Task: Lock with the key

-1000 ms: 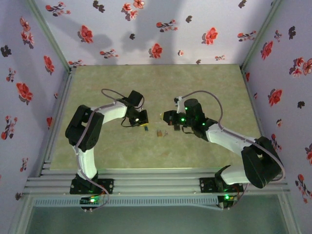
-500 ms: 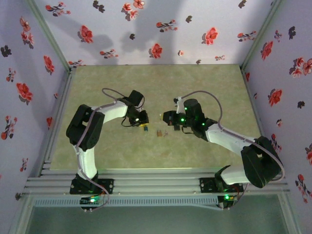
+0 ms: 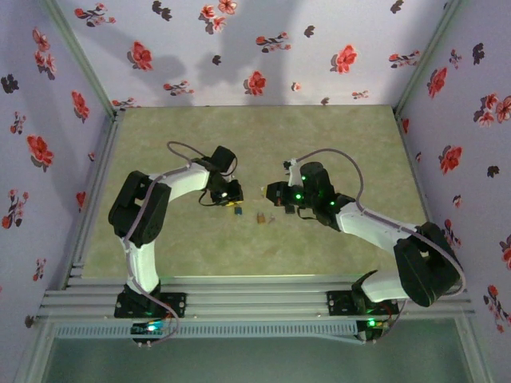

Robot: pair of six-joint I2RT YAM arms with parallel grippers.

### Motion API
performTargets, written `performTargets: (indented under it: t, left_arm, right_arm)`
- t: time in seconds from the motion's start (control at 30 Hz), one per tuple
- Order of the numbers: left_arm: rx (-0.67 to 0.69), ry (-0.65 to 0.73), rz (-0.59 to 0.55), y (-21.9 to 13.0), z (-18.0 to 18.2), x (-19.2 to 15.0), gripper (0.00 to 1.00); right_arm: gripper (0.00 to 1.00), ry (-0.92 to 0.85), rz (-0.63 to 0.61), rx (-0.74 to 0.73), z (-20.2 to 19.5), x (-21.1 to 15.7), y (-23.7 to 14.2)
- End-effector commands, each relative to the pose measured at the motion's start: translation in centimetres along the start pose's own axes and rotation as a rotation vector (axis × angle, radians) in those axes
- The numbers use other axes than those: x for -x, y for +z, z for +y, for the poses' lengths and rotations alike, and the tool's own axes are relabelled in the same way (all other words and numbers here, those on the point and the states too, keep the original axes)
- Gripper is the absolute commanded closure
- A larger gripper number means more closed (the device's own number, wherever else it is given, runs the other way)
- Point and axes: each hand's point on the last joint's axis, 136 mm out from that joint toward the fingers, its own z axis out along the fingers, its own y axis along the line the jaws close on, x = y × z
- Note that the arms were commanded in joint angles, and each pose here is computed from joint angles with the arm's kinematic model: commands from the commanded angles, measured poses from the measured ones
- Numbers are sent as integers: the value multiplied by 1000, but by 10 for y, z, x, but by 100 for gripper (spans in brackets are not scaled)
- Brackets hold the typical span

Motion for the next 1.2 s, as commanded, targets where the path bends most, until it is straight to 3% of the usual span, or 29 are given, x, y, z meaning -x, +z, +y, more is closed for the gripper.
performTargets:
  t: [0.0,0.3,0.6,0.8,0.87,0.93,0.97,1.17]
  left_arm:
    - [29,18,-7,-7,4,5,78]
    - [46,35,-45,-26,3,13,71]
    - [62,76,-184,-80,-4,23,58]
    - [43,103,-332,-138,-11,22,43]
    - [41,99,-381,-157,-10,19,34]
    - [36,103,-426,-179,-9,15,18]
    - [35,109,-443,-187,-9,13,2]
    - [89,155,-581,-245,4,4,0]
  right_arm:
    - [100,-26,-12,24,11,9,1]
    - [100,-27,-11,24,12,9,1]
    - [100,-30,-10,18,11,9,2]
    - [100,-34,-6,12,10,7,4]
    - [100,-36,-6,8,10,7,4]
    - [100,-36,-6,2,8,7,4]
    - [100,-36,-6,1,8,7,5]
    - [100,-51,-4,-5,11,5,6]
